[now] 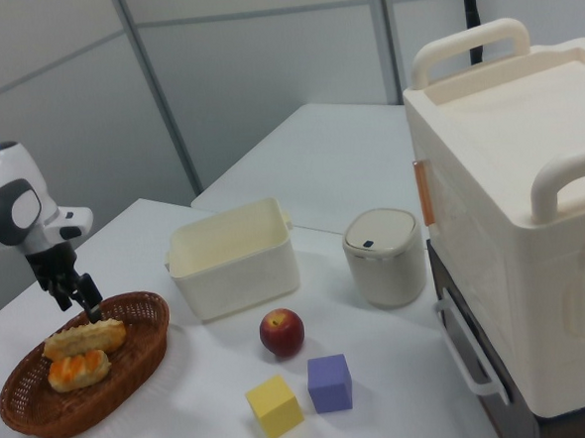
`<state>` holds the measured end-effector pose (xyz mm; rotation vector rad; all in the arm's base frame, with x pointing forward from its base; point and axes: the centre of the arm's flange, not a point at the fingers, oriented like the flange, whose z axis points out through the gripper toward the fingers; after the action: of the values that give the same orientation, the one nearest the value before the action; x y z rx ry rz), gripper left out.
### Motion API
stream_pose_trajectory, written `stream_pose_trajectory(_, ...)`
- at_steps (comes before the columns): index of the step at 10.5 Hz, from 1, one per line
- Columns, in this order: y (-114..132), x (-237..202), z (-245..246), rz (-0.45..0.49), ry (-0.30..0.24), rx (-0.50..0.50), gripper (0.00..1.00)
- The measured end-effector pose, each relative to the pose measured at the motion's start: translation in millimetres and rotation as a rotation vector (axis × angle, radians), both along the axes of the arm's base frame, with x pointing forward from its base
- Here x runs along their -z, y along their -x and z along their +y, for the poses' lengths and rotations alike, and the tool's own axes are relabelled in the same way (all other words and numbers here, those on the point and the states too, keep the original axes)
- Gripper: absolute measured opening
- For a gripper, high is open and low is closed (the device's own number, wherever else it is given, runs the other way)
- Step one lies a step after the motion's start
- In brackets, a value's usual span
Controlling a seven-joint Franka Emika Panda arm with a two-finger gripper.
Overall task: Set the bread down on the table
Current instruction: 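Lower the gripper and close it on one bread roll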
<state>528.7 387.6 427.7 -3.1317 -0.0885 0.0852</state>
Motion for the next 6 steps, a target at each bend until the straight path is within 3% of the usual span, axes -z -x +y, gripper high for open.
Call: stream_pose_trajectory(6, -4.9, 60.5, 29.2, -0.022, -0.010, 0.023, 1.00)
